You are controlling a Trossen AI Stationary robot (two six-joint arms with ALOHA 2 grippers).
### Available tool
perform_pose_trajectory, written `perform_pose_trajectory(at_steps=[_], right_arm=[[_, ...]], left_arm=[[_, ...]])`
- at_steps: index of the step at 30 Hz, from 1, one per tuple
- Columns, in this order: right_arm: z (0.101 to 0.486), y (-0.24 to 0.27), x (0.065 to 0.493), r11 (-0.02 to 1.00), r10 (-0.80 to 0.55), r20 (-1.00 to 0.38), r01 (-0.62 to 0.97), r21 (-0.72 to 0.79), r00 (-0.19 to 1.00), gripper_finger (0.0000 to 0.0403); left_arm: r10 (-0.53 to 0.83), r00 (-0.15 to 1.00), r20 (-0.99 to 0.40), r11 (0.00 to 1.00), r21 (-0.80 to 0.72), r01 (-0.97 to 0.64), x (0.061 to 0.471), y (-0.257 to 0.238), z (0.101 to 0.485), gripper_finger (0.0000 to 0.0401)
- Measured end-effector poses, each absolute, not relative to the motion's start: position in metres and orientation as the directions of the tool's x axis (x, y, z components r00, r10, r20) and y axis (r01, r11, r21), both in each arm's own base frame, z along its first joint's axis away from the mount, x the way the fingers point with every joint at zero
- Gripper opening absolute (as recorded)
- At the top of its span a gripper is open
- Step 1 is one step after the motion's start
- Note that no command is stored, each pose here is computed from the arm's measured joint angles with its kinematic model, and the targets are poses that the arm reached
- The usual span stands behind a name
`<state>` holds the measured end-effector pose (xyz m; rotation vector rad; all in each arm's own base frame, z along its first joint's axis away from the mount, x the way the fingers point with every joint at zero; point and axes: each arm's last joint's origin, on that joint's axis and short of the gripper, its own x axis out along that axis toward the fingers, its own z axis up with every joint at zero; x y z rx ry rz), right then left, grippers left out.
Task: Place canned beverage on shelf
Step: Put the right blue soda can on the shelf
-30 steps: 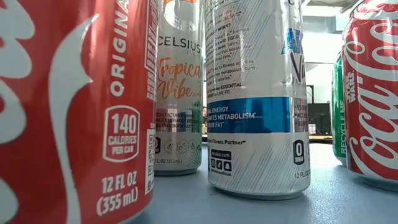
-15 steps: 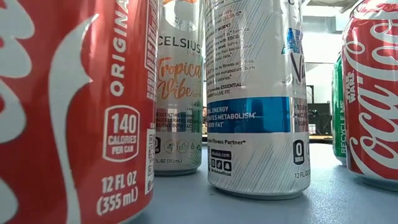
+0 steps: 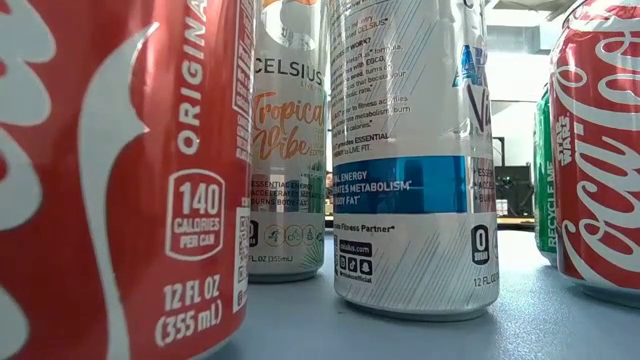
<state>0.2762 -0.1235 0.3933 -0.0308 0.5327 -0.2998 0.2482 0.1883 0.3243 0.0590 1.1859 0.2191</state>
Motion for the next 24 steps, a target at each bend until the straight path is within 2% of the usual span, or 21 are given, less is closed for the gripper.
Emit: perform_pose_trajectory(at_steps=[14, 24], right_arm=[[0.393, -0.124, 0.276, 0.956, -0.289, -0.496, 0.273, -0.106, 0.819, 0.0000], [0.393, -0.124, 0.276, 0.956, -0.289, -0.496, 0.273, -0.106, 0.819, 0.0000]], left_arm=[[0.209, 0.322, -0.923, 0.976, 0.176, -0.128, 0.250, 0.186, 0.304, 0.0348], [0.217, 0.352, -0.911, 0.972, 0.171, -0.159, 0.252, 0.188, 0.305, 0.0264]])
